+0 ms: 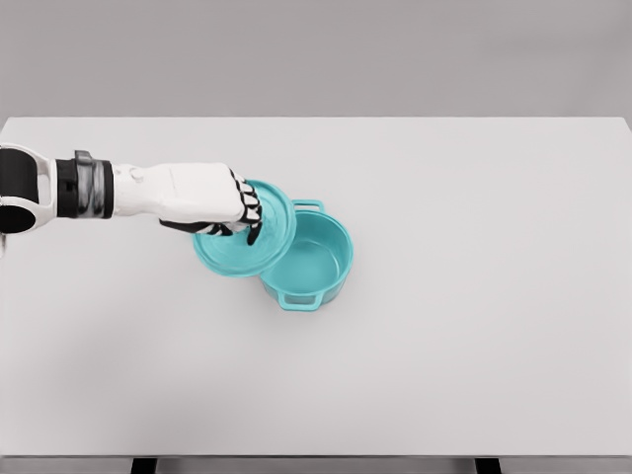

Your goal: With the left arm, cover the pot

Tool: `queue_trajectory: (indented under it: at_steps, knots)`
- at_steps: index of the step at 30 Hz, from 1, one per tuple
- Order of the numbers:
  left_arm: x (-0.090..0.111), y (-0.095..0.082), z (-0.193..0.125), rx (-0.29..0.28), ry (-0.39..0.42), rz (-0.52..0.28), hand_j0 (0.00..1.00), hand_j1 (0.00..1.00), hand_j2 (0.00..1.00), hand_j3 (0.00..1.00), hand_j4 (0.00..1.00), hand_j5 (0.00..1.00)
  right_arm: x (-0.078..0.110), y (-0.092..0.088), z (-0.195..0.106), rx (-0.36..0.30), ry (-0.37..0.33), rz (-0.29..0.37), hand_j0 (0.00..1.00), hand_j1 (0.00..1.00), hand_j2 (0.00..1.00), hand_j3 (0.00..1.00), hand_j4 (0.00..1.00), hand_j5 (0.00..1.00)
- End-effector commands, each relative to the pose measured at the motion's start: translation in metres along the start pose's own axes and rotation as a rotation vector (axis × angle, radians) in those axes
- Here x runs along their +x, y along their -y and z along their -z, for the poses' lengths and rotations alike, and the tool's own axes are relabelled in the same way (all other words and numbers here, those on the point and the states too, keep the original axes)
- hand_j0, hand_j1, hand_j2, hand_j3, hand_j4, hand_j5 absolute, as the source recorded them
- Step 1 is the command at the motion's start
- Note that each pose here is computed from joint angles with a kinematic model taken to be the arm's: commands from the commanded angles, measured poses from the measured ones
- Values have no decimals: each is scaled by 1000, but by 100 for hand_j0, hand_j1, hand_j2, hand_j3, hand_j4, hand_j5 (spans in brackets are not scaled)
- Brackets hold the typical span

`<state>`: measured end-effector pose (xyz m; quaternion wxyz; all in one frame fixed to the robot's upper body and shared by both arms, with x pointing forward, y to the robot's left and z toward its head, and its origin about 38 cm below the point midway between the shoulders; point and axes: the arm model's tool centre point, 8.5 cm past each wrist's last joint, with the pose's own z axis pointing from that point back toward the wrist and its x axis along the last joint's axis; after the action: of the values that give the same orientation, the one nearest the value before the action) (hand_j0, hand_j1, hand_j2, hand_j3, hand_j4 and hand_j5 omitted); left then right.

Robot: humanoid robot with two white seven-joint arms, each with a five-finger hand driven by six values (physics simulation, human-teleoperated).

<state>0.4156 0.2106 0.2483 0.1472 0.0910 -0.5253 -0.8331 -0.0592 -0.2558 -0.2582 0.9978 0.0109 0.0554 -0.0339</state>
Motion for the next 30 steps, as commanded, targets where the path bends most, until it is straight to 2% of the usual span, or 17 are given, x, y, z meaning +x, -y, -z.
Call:
queue_trajectory:
  at_steps: [1, 13, 17, 30]
  knots:
    - [4, -3, 11, 18, 24, -6, 46, 46, 46, 46, 46, 46, 0, 0, 0, 0, 0, 0, 100, 100, 100, 100, 100, 100]
    - [16, -5, 50, 40, 92, -21, 47, 47, 47, 47, 47, 47, 0, 0, 0, 0, 0, 0, 100, 100, 100, 100, 100, 100]
    - [11, -4, 61, 37, 82, -25, 47, 47, 47, 47, 47, 47, 0, 0, 0, 0, 0, 0, 100, 100, 100, 100, 100, 100]
    - [18, -5, 71, 38, 109, -23, 47, 47, 47, 47, 47, 47, 0, 0, 0, 0, 0, 0, 100, 100, 100, 100, 100, 100]
